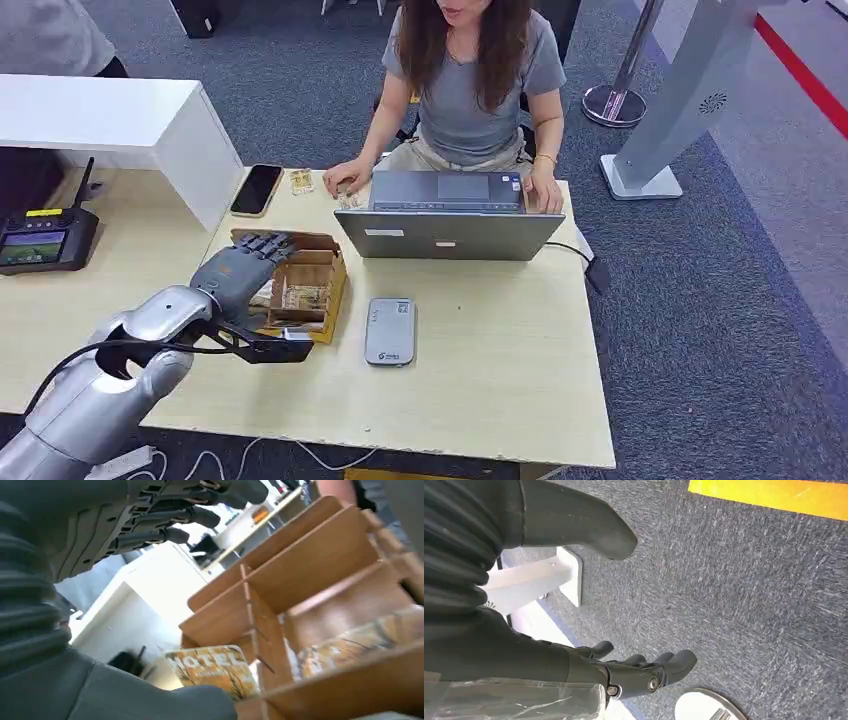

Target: Pass the card to the sensor for recognition and then transmit it.

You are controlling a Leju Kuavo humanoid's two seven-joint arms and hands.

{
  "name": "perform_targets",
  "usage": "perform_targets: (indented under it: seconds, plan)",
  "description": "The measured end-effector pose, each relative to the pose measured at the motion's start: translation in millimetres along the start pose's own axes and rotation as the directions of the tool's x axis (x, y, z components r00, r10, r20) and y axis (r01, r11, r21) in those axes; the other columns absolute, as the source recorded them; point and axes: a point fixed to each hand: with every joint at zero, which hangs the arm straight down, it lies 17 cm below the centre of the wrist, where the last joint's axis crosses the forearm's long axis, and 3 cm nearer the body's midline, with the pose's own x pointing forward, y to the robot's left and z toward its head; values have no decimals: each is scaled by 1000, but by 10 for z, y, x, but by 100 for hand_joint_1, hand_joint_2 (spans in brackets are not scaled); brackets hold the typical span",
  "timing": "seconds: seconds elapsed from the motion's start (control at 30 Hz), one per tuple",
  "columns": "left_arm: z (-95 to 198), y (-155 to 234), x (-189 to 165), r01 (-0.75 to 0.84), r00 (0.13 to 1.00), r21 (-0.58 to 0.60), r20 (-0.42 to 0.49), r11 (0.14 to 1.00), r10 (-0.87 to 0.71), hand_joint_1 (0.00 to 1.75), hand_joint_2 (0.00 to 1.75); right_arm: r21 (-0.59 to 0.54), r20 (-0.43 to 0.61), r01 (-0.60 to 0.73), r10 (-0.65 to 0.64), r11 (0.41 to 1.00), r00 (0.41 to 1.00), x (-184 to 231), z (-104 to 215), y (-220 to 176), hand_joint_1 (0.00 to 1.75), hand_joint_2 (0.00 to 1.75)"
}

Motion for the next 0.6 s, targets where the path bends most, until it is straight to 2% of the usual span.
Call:
perform_targets:
  seconds: [0.17,0.6]
  plan:
    - [50,-20,21,-15,999,-25,41,1000,16,0,175,-1,-4,7,-7,1000,1000,-19,-6,-11,0,175]
    - [131,76,-166,52,998,-61,35,997,-50,0,175,-5,-7,19,-19,1000,1000,-51,-19,-37,0,175]
